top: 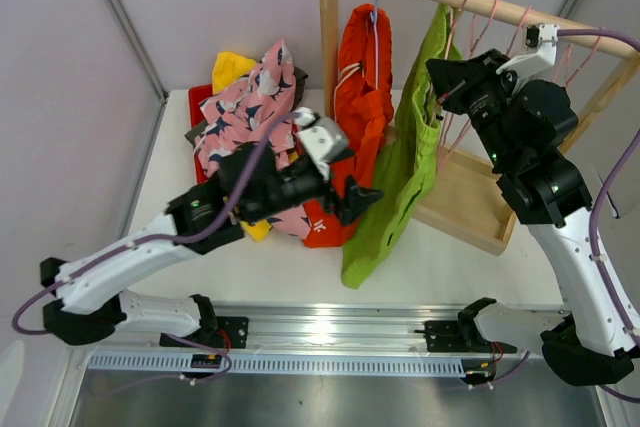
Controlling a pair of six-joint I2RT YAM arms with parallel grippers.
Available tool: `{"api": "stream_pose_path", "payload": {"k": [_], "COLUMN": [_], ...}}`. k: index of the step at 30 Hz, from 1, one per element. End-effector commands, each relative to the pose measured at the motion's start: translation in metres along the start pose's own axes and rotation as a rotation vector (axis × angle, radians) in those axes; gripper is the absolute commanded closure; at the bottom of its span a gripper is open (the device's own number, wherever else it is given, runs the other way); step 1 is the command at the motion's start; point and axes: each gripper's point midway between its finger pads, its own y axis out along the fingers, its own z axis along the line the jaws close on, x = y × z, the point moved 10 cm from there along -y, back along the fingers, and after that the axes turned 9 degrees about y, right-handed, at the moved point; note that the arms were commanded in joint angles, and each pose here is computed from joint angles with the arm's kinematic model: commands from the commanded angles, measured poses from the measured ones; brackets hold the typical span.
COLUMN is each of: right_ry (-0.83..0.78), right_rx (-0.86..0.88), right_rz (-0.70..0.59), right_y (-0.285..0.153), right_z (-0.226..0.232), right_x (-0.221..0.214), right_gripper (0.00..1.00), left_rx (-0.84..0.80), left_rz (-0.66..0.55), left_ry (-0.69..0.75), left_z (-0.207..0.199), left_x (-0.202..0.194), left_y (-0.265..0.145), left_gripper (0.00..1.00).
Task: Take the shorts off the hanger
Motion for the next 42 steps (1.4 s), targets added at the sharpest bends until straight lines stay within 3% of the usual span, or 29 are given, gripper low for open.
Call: {"api": "stream_pose_path", "payload": {"k": [1,11,14,16,17,21,29,30,31,37,42], "right_ry": [0.053,0.062,0.076,0.089,0.088,0.099,0.069,0.056,0.051,0.019,0.056], "right_rx": [0.091,0.091,0.095,0.096,0.091,0.083,0.048,0.051,0.045,0.028,0.018], "right_rz": [-0.16,-0.167,-0.168,-0.167,-0.162,-0.165,-0.193,-0.205,-0.216,-0.24,-0.216], "right_y": [-0.017,-0.026,-0.03,-0.033,-0.033,-0.037,-0.043,-0.045,-0.046,-0.049,-0.053], "right_z": [0.019,0.018,0.017,0.017,0.015,0.013,0.012,0.014,0.015,0.018,0.015], "right_x": [0.03,0.032,0.031,0.031,0.03,0.029,0.036,0.041,0.043,0.053,0.047], "right_gripper": [1.0,1.0,1.0,1.0,1.0,1.0,1.0,1.0,1.0,1.0,1.0], "left_rx": [-0.133,-0.267,-0.276,-0.263,-0.256,-0.25,-0.249,-0.256,-0.246,-0.306,-0.226], "left_rz": [-0.034,0.023,0.027,0.015,0.03,0.039,0.075,0.136,0.114,0.238,0.247], "left_ry": [-0.023,-0.099,-0.109,-0.11,-0.116,-0.133,-0.12,-0.105,-0.105,-0.158,-0.162], "left_z": [-0.018,-0.045,-0.049,-0.048,-0.049,-0.051,-0.077,-0.085,-0.086,-0.125,-0.12], "left_x": [-0.003,-0.036,-0.043,-0.042,-0.048,-0.051,-0.074,-0.098,-0.093,-0.158,-0.166], "left_y": [0.031,0.086,0.099,0.106,0.112,0.118,0.073,0.062,0.047,-0.015,-0.016], "left_gripper": [0.01,0.01,0.06,0.27,0.5,1.0,1.0,1.0,1.0,1.0,1.0]}}
